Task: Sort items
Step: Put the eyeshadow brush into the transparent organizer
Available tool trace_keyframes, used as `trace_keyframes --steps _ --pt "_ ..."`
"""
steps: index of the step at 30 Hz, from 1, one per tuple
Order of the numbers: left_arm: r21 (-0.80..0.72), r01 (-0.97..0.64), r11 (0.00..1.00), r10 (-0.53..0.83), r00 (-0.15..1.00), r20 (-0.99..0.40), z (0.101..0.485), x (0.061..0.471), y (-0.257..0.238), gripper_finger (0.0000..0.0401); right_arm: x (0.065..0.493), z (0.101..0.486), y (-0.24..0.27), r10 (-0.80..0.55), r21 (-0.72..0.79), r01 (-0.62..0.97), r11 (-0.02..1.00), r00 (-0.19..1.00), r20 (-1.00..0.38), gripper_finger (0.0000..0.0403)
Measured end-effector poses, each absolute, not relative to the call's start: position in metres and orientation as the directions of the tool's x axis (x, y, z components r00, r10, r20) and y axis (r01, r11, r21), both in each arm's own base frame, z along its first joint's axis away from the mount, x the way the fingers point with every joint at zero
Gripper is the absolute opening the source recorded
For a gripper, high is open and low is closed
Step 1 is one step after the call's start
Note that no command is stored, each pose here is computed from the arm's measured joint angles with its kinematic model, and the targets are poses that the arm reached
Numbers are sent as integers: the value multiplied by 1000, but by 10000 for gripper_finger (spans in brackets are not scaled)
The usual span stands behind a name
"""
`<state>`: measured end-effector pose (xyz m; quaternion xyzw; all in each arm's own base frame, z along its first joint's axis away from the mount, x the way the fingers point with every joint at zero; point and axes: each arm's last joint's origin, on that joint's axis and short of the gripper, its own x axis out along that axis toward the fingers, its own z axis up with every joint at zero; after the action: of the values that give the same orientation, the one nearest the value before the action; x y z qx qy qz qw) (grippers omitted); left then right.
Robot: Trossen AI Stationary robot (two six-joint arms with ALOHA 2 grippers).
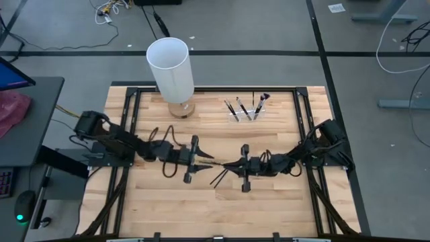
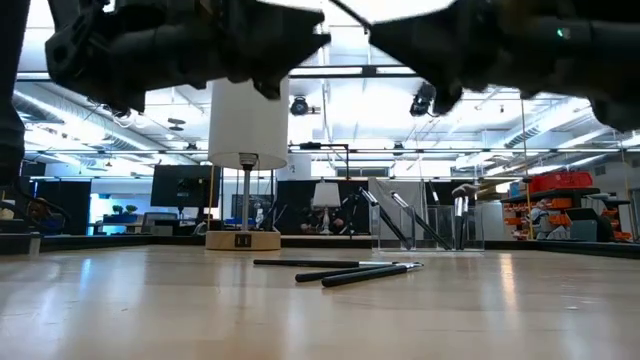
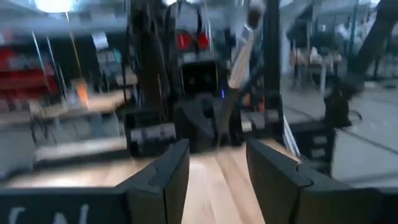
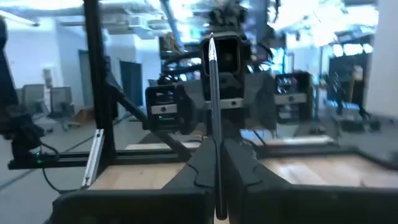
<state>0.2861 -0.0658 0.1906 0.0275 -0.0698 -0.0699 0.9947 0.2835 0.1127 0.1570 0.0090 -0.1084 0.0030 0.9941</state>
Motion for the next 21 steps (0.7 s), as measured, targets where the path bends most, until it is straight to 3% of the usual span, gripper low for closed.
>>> trace_keyframes --steps 5,13,16,21 --pt "89 143 986 -161 956 246 194 291 -78 161 297 173 122 34 -55 -20 998 960 279 7" --pt "123 157 980 -188 933 306 208 303 -92 155 302 176 123 30 -60 -14 998 961 275 8" --pt "136 163 977 -199 928 315 212 305 -97 132 302 175 124 32 -62 -15 998 963 268 8" --pt "143 165 976 -201 937 287 211 307 -98 60 302 175 124 39 -68 -22 997 965 261 8"
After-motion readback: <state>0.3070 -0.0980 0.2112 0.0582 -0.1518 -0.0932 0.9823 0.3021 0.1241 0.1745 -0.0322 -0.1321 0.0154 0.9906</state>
